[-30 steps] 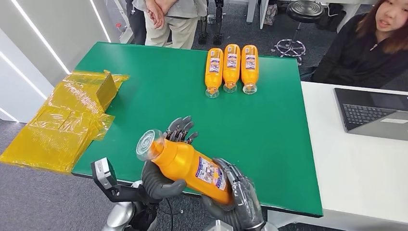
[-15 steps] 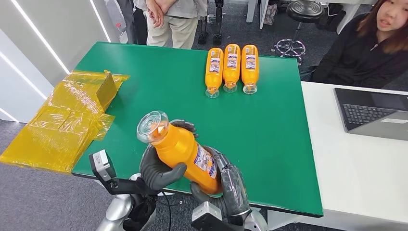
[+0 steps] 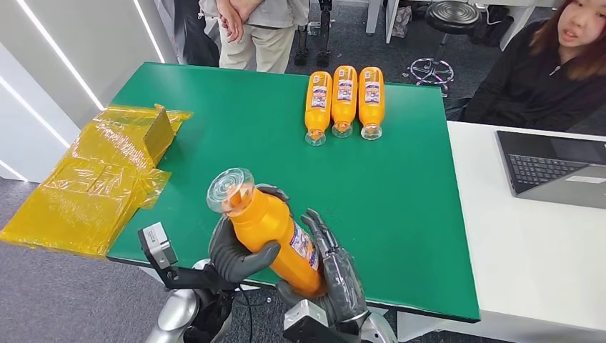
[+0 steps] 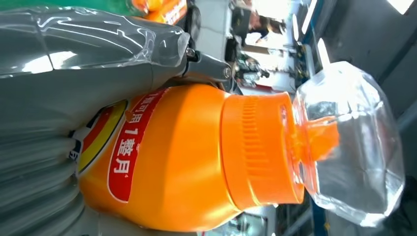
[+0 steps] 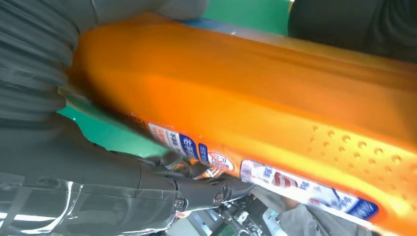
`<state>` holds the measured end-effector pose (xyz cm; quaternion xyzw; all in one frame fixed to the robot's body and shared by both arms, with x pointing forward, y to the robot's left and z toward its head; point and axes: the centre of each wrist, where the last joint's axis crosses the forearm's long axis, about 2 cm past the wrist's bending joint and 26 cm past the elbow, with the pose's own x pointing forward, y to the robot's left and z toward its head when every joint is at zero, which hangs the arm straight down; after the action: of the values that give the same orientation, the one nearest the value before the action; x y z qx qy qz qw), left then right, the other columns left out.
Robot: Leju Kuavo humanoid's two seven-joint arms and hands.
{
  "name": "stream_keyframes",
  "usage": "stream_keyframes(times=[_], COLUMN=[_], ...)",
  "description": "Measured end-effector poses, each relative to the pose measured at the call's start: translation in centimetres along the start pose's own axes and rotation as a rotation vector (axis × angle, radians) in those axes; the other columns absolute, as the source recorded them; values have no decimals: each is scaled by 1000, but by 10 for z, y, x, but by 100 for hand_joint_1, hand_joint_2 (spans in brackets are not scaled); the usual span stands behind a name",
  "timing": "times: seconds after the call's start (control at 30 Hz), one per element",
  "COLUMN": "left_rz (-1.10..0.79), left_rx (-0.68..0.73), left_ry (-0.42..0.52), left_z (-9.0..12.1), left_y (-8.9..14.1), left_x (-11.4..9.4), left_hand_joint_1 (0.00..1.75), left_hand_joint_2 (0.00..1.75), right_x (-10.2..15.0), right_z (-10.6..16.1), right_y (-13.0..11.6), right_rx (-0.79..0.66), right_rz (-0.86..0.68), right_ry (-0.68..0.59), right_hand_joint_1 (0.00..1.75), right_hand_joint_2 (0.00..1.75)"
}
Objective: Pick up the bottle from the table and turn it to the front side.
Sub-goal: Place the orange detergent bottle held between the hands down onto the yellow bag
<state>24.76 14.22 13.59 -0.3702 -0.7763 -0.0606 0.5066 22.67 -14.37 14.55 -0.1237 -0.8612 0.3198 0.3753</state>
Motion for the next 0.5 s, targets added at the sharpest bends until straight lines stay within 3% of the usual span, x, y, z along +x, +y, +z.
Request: stream_keyframes(times=[0.3,0.5], left_rz=[-338,-777], left_rx=[49,38], left_ry=[24,63], left_z=[4,-1], left_y=[14,43], left_x=[1,8], left_hand_joint_1=[175,175], left_hand_joint_2=[175,175], right_x=[-2,-3], right_z=[9,14], right_y=[0,0], right_rx=[-176,-251], right_rz=[-83,-120], right_ry=[-37,-26], right_hand_joint_1=[0,0], right_hand_joint_2=[175,175])
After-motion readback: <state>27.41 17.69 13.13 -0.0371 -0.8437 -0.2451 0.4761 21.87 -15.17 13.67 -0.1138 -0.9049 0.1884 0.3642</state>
